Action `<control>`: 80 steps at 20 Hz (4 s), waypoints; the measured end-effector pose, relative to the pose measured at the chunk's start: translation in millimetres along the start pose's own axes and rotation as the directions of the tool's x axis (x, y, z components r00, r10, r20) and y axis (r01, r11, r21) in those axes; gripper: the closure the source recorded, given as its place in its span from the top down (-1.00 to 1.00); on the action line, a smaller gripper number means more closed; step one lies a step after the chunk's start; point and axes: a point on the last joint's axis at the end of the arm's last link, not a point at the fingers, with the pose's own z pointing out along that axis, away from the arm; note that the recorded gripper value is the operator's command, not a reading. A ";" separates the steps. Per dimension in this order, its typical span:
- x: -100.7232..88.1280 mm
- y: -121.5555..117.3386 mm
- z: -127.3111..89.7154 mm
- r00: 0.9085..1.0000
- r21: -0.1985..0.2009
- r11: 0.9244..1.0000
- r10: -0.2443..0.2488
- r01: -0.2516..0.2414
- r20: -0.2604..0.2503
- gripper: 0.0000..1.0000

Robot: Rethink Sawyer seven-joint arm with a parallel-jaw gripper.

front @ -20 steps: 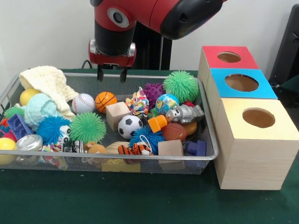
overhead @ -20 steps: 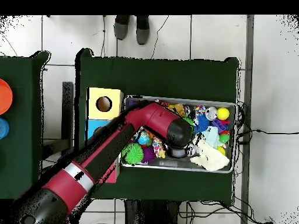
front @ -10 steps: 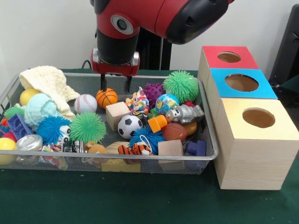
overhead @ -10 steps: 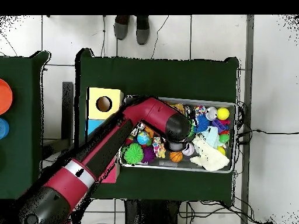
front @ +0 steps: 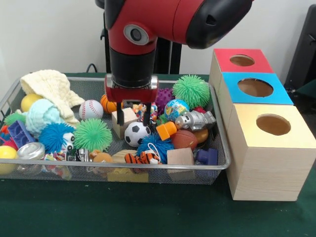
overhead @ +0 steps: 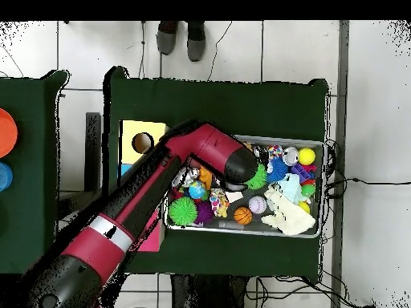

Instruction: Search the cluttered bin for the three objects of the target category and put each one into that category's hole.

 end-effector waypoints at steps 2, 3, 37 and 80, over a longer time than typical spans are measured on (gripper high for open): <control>-7.6 6.7 0.7 0.999 -0.031 0.999 0.013 -0.012 0.029 1.00; -10.1 9.4 0.8 0.999 -0.044 0.999 0.020 -0.018 0.040 1.00; -48.4 90.9 35.4 0.927 -0.576 0.794 0.340 -0.192 0.159 1.00; -19.4 51.8 78.0 0.940 -0.600 0.758 0.341 -0.257 0.029 1.00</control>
